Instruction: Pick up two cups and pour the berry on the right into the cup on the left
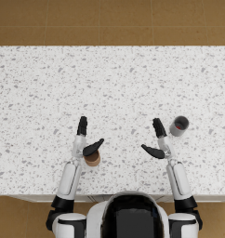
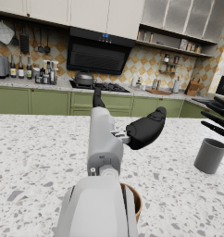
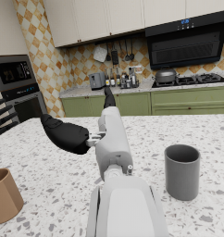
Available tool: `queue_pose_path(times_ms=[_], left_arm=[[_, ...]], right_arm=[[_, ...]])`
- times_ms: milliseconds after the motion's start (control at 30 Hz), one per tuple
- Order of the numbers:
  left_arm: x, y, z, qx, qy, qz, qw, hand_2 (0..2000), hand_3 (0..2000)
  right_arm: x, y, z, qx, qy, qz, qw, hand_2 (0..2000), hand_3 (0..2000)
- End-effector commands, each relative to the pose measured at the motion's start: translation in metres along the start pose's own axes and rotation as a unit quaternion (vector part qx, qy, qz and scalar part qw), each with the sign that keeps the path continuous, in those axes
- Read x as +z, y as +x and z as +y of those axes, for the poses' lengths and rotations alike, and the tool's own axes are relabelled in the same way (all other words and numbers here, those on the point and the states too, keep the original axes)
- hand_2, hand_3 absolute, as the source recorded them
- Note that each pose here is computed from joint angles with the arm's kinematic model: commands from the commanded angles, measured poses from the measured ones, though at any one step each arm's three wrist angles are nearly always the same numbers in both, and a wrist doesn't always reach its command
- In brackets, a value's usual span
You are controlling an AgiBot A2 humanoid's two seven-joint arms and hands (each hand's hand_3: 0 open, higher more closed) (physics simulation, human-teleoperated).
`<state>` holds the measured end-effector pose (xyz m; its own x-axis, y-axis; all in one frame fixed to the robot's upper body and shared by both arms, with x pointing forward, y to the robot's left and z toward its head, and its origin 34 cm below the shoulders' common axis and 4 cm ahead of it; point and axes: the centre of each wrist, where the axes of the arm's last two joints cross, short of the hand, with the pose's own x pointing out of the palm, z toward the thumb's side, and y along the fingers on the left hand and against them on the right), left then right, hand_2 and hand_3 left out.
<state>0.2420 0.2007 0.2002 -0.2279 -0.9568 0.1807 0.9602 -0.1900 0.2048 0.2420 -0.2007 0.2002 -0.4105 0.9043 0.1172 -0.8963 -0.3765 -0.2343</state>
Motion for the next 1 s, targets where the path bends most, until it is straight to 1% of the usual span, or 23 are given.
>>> queue_pose_path(times_ms=[33,600,633,667,700,733,800,900,1000], left_arm=[[0.000,0.000,0.000,0.000,0.000,0.000,1.000,0,0],[0.000,0.000,0.000,0.000,0.000,0.000,1.000,0,0],[-0.007,0.004,0.000,-0.008,-0.014,-0.001,1.000,0,0],[-0.005,0.003,-0.001,-0.020,0.005,0.000,1.000,0,0],[-0.002,0.000,-0.008,-0.026,0.019,0.004,0.999,0,0],[-0.004,-0.004,-0.014,-0.026,0.019,0.008,0.999,0,0],[-0.011,-0.013,-0.029,-0.022,0.004,0.015,1.000,0,0],[-0.016,-0.020,-0.039,-0.013,-0.002,0.065,0.998,0,0],[-0.018,-0.020,-0.048,-0.016,-0.004,0.113,0.993,0,0]], right_arm=[[0.000,0.000,0.000,0.000,0.000,0.000,1.000,0,0],[0.000,0.000,0.000,0.000,0.000,0.000,1.000,0,0],[-0.007,0.004,-0.001,0.009,0.013,-0.004,1.000,0,0],[0.000,0.007,-0.002,-0.002,-0.015,-0.005,1.000,0,0],[0.002,0.006,0.000,-0.015,-0.030,-0.005,0.999,0,0],[0.004,0.003,0.002,-0.029,-0.041,-0.004,0.999,0,0],[0.001,-0.008,0.010,-0.061,-0.043,-0.001,0.997,0,0],[0.005,-0.027,0.014,-0.112,-0.054,0.049,0.991,0,0],[0.009,-0.039,0.015,-0.142,-0.060,0.096,0.983,0,0]])
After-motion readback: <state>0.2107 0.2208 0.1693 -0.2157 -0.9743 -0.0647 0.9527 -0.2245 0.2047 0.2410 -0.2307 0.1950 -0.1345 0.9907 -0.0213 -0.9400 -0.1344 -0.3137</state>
